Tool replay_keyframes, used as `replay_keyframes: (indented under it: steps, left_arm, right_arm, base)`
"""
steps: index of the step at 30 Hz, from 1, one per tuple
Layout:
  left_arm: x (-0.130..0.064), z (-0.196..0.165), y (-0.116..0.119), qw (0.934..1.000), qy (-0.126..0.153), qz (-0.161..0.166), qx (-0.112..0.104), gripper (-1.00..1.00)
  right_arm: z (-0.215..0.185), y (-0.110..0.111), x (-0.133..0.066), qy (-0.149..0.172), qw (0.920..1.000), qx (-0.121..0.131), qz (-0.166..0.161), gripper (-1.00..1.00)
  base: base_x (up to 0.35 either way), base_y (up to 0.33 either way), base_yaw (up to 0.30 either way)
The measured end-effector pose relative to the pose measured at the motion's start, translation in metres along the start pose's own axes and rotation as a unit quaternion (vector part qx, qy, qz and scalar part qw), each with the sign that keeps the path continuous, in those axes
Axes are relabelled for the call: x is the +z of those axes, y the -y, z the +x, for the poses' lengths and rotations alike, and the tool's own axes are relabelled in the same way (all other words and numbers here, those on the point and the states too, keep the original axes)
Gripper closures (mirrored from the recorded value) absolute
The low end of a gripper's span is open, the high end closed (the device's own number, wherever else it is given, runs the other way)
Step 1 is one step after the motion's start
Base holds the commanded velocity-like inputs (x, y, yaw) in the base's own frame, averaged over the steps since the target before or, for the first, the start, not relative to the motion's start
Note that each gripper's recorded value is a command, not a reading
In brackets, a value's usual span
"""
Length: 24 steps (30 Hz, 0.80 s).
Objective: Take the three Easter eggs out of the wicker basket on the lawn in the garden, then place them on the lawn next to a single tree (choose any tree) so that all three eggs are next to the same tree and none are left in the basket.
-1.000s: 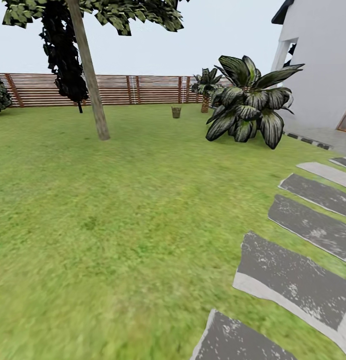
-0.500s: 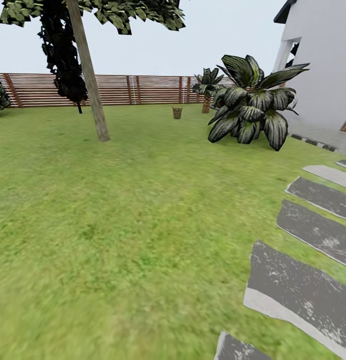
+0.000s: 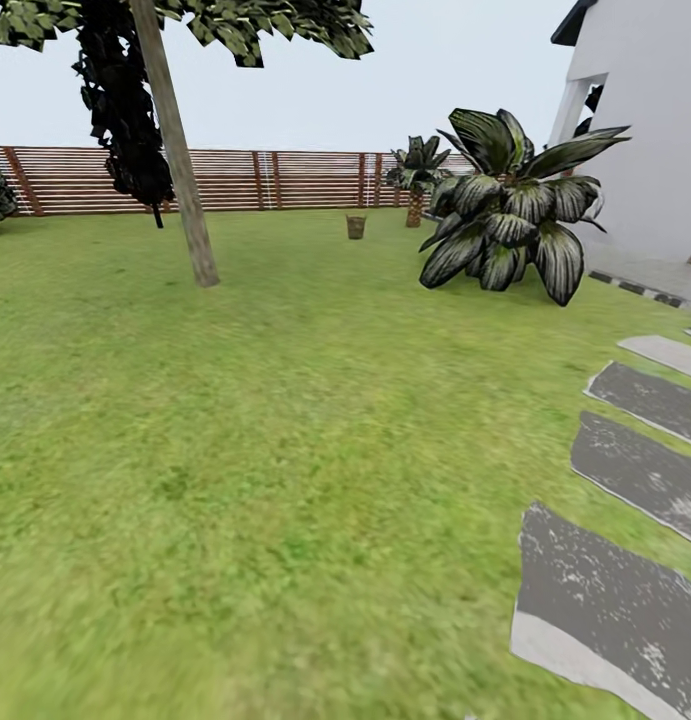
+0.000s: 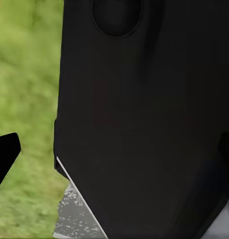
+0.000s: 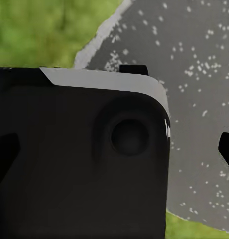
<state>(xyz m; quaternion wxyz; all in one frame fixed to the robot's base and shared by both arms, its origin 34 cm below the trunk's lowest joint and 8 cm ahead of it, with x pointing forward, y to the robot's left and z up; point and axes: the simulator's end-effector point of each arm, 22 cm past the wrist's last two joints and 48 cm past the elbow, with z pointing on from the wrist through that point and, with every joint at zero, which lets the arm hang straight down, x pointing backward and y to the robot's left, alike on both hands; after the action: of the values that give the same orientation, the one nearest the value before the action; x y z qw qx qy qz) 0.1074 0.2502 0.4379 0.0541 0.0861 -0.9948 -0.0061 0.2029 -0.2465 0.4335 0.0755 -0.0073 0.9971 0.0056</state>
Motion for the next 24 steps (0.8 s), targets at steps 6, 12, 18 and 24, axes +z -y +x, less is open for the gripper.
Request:
replay_keyframes:
  steps: [6,12,18,24]
  left_arm:
    - [0.0000,0.0001,0.0000,1.0000,0.000,0.000,0.000,-1.00]
    - [0.0000,0.0000,0.0000,1.0000,0.000,0.000,0.000,-1.00]
    - [0.0000,0.0000,0.0000,1.0000,0.000,0.000,0.000,-1.00]
    - [0.0000,0.0000,0.0002,1.0000,0.000,0.000,0.000,-1.00]
  right_arm:
    - [0.0001,0.0000,0.0000,0.000,1.0000,0.000,0.000,-1.00]
    - [0.0000,0.0000,0.0000,0.000,1.0000,0.000,0.000,-1.00]
    - [0.0000,0.0000,0.0000,0.000,1.0000,0.000,0.000,-1.00]
    - [0.0000,0.0000,0.0000,0.000,1.0000,0.000,0.000,-1.00]
  base:
    - [0.314,0.106,0.000]
    - [0.314,0.106,0.000]
    - [0.314,0.106,0.000]
    - [0.314,0.106,0.000]
